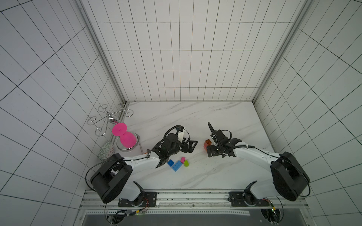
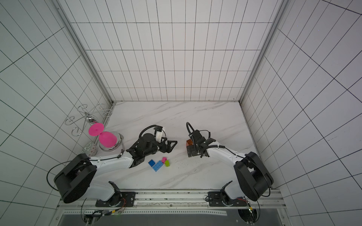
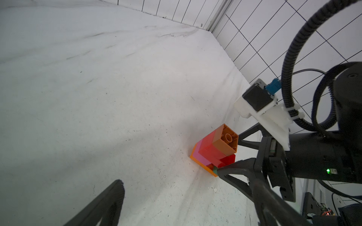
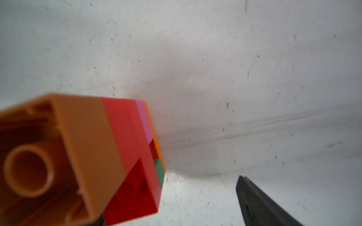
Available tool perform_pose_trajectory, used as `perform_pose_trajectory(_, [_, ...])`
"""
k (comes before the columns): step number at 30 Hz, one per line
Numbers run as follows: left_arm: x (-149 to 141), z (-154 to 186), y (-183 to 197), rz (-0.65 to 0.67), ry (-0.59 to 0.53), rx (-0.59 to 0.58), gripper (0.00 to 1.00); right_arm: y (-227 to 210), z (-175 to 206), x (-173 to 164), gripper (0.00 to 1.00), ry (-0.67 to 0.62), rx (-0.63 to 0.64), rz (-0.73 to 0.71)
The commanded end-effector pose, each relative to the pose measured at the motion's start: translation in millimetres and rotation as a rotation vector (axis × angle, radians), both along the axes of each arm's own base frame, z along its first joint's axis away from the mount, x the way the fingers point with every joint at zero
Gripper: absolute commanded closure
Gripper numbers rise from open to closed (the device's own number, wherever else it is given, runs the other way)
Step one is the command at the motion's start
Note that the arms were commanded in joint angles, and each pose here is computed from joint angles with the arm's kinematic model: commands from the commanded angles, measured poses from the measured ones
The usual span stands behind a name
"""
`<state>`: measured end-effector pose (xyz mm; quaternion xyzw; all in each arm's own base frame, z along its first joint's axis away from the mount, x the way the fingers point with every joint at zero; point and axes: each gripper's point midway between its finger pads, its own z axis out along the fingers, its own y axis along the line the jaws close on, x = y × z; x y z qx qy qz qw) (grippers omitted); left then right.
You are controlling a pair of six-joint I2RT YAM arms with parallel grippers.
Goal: Assemble the letter p with lego
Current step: Adjust the lego brick at the center of the board.
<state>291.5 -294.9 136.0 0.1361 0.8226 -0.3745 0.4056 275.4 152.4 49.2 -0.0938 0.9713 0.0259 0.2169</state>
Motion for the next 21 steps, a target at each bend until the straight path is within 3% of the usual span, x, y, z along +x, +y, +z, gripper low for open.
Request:
perform_pose_trajectory(1, [0,8,3,0.008,-0.022,-0.012,0.03,-23,-6,4,0.02,-0.006,-0.036,-0.096])
perform_pose_trajectory(13, [0,10,4,0.008,-0.025,-0.018,0.03,-51,2,18,0.02,0.014,0.003,-0.186])
perform_pose_trajectory(21, [-1,14,7,0.019,-0.035,-0.017,0.03,-55,46,3,0.02,0.006,0.039,-0.197])
